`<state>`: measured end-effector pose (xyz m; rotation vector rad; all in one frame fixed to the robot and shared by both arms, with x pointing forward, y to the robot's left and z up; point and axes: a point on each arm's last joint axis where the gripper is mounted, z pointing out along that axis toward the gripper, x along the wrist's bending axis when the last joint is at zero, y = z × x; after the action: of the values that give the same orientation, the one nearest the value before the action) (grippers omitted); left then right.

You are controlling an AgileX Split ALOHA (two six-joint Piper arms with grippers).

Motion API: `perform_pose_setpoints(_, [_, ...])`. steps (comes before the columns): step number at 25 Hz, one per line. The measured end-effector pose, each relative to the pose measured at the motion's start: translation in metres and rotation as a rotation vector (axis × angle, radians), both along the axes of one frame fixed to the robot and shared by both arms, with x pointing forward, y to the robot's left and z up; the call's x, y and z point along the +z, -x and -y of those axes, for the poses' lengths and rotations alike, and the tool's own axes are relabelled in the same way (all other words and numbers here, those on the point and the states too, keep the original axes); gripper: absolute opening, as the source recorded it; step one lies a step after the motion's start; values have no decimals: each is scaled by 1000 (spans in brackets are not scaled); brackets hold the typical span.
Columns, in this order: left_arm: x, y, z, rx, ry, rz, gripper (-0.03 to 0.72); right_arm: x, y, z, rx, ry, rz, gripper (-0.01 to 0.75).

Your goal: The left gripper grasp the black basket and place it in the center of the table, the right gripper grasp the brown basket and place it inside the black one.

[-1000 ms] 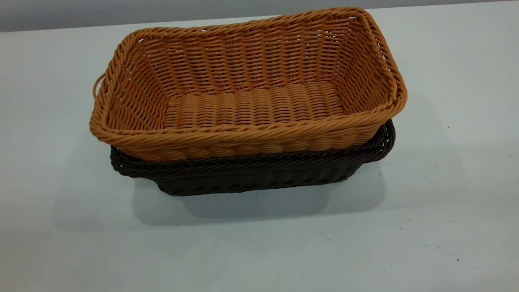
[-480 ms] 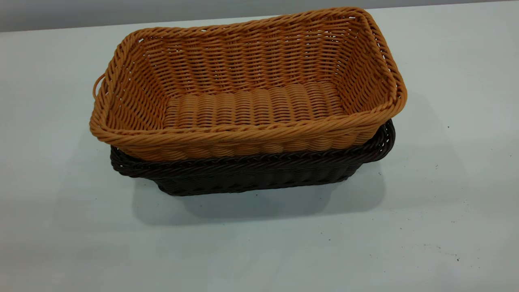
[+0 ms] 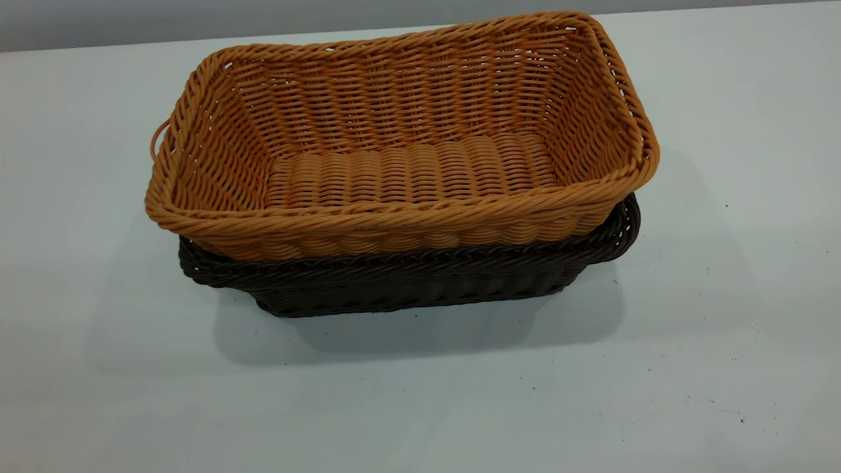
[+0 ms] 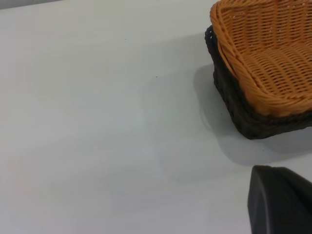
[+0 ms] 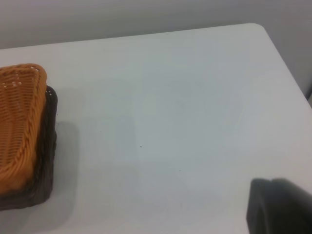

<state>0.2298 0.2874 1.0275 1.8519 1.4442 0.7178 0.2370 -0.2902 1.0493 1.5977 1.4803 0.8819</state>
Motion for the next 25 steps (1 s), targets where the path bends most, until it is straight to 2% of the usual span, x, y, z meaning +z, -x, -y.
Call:
perform_pose_setpoints(4, [0,0,0,-5,0,0,-1,0,0,0,3,-1,0,2])
perform_pose_setpoints(10, [0,0,0,-32,0,0,-1,0,1,0,84,0,0,2])
perform_pose_setpoints(25, [0,0,0,-32,0,0,-1,0,1,0,105,-1,1,2])
